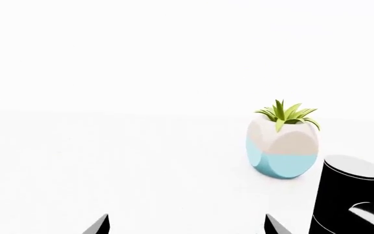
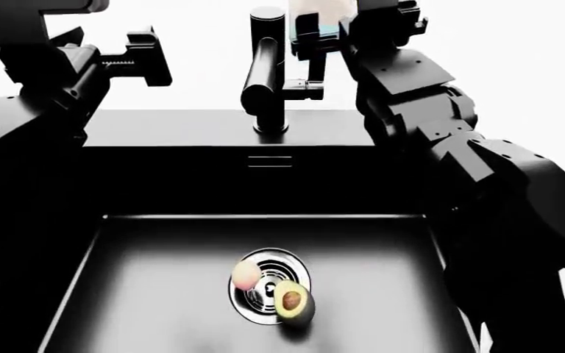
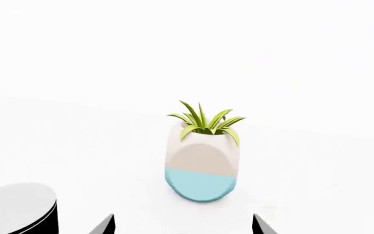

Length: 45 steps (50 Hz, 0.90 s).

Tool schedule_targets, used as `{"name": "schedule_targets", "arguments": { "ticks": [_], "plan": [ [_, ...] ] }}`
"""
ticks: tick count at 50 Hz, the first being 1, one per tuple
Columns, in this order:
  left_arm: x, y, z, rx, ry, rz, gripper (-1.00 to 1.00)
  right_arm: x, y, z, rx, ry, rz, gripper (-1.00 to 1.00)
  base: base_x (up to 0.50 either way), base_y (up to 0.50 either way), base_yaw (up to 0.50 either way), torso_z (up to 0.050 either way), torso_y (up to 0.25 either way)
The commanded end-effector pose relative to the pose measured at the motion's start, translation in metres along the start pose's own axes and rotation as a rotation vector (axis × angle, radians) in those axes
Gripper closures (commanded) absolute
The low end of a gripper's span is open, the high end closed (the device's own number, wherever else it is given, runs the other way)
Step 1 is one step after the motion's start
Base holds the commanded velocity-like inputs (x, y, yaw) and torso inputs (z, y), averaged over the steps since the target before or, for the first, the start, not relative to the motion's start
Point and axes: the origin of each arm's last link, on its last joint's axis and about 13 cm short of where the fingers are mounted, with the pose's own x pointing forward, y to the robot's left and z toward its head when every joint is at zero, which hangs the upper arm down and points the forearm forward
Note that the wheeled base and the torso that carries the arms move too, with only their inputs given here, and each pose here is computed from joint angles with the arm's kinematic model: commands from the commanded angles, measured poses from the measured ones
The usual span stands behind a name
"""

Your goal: Pick up the fruits and vegetables and place them in the sink. Turn on the sink faucet to wash them. Then turn the sink off and put them in the tray.

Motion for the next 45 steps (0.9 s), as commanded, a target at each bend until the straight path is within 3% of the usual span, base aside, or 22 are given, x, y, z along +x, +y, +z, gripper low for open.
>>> {"name": "schedule_targets", "arguments": {
  "ticks": [1,11,28,36,40,45],
  "plan": [
    [-0.002,0.0,-0.003,0.003,0.005,0.003,-1.0,0.0,0.001,0.0,0.082,-0.001,0.059,-1.0,0.0,0.0,0.0,0.0,0.0],
    [-0.001,0.0,-0.002,0.013,-0.002,-0.003,-1.0,-0.001,0.002,-0.004,0.109,0.018,0.082,-1.0,0.0,0.0,0.0,0.0,-0.01],
    [-0.003,0.0,-0.005,0.016,0.001,-0.015,-1.0,-0.001,0.002,-0.006,0.089,0.02,0.067,-1.0,0.0,0.0,0.0,0.0,-0.25],
    [-0.003,0.001,-0.006,0.004,0.013,-0.006,-1.0,0.0,0.001,-0.004,0.08,0.009,0.056,-1.0,0.0,0.0,0.0,0.0,0.0],
    [-0.003,0.002,-0.007,0.007,0.016,-0.005,-1.0,0.0,0.0,-0.001,0.12,-0.029,-0.025,-1.0,0.0,0.0,0.0,0.0,0.0],
    [-0.005,0.002,-0.006,0.011,0.016,-0.005,-1.0,0.001,-0.014,0.003,0.234,-0.093,-0.27,-1.0,0.0,0.0,0.0,0.0,0.0]
  ]
}}
